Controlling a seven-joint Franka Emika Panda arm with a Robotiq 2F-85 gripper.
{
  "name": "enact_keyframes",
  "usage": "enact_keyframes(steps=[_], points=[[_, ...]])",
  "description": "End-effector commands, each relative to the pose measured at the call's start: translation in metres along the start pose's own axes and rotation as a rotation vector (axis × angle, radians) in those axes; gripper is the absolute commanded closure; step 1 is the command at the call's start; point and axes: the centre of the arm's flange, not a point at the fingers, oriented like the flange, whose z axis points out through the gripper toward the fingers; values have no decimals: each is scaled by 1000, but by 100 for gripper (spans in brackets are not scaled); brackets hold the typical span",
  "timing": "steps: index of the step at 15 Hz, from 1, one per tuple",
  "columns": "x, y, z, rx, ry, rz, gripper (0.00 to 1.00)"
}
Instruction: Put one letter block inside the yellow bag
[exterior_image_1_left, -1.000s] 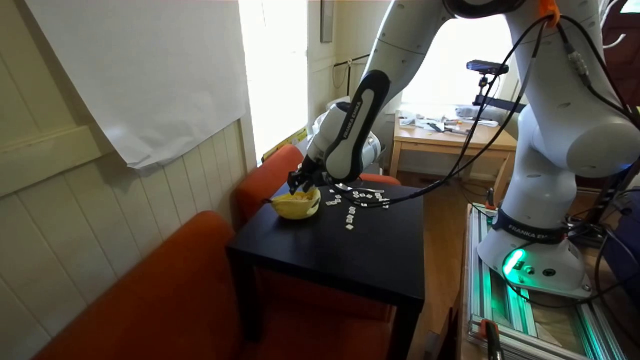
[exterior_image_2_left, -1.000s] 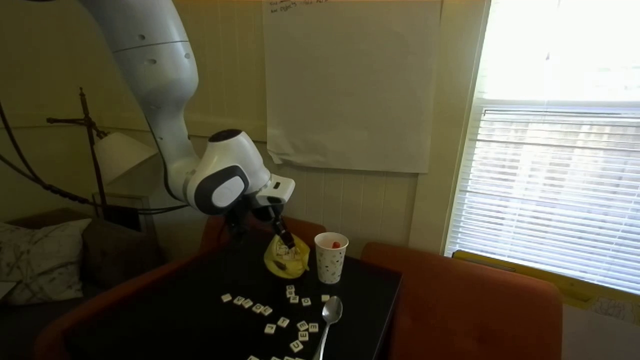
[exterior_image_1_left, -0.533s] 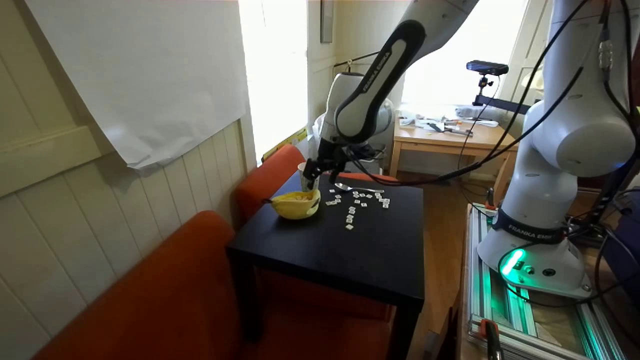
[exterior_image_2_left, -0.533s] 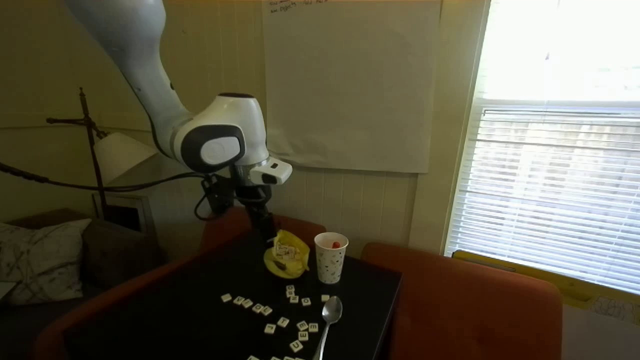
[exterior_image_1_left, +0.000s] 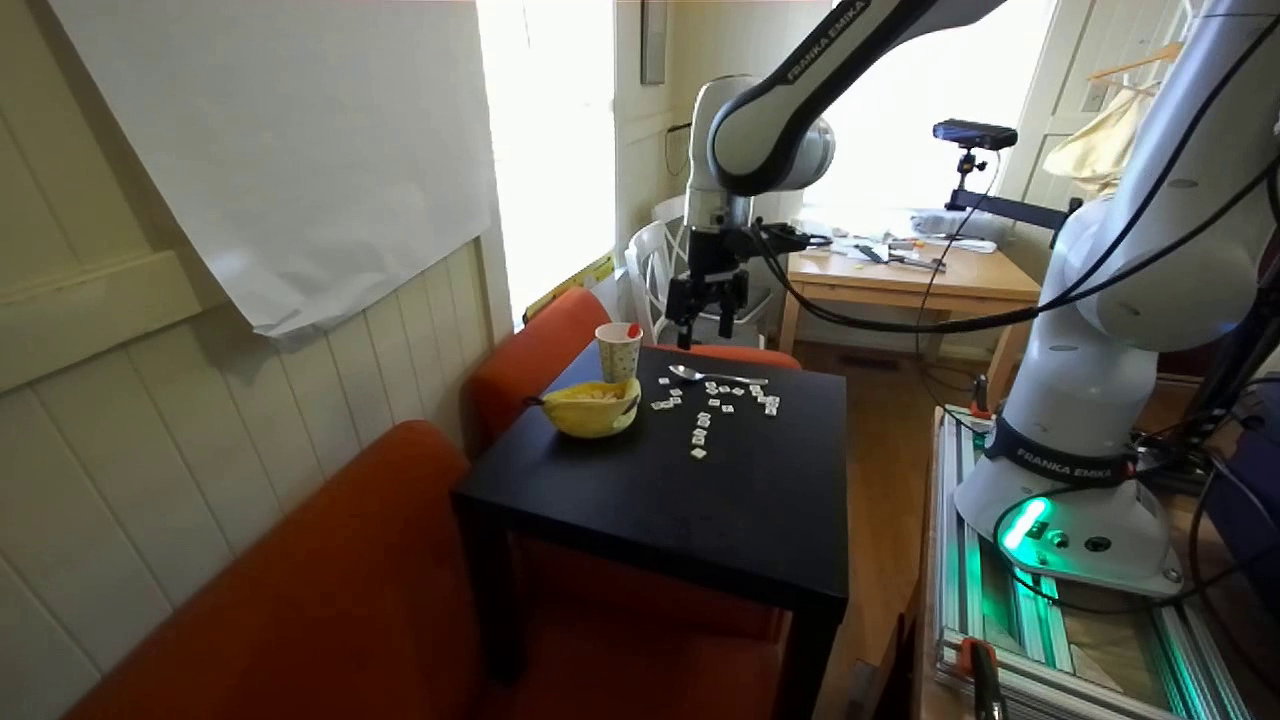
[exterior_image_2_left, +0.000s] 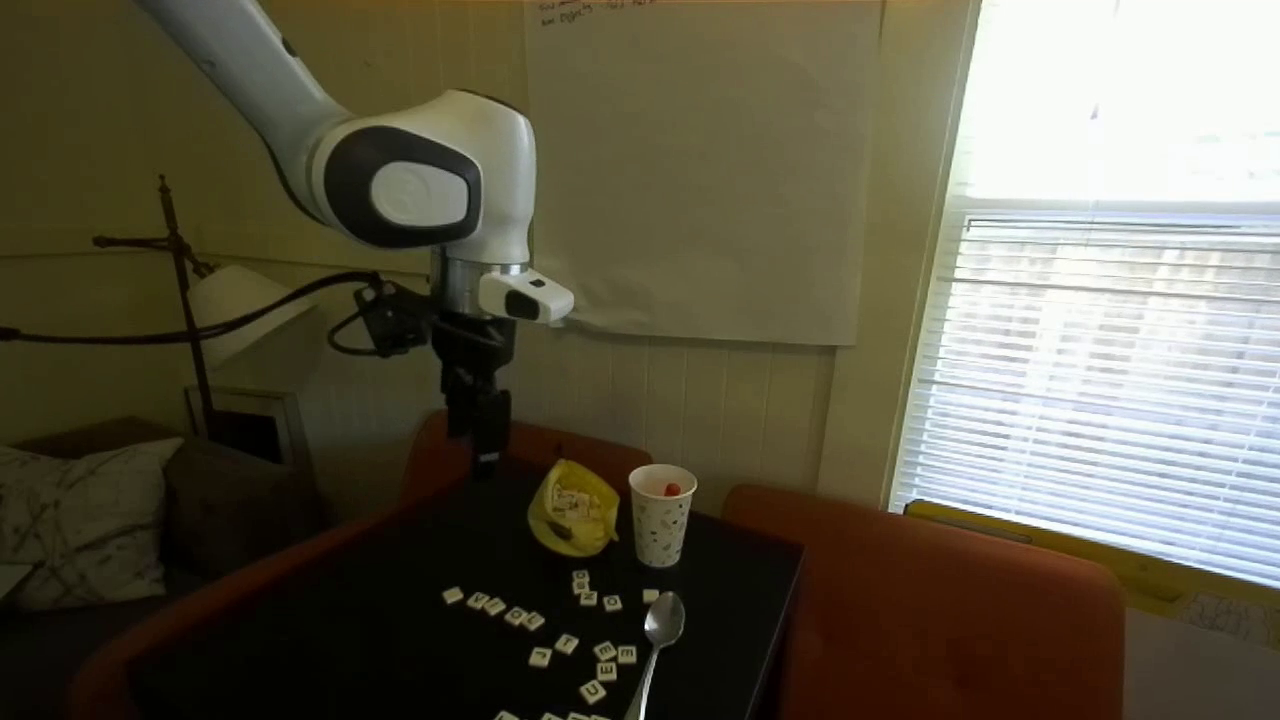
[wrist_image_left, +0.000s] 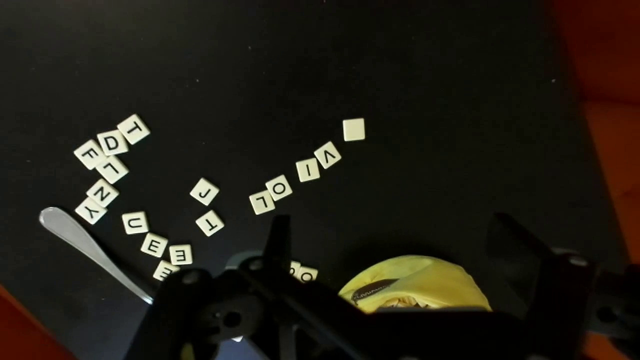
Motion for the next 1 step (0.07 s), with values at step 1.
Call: enact_keyframes(steps=[1], points=[[-1,0,-2,1,0,0,0]])
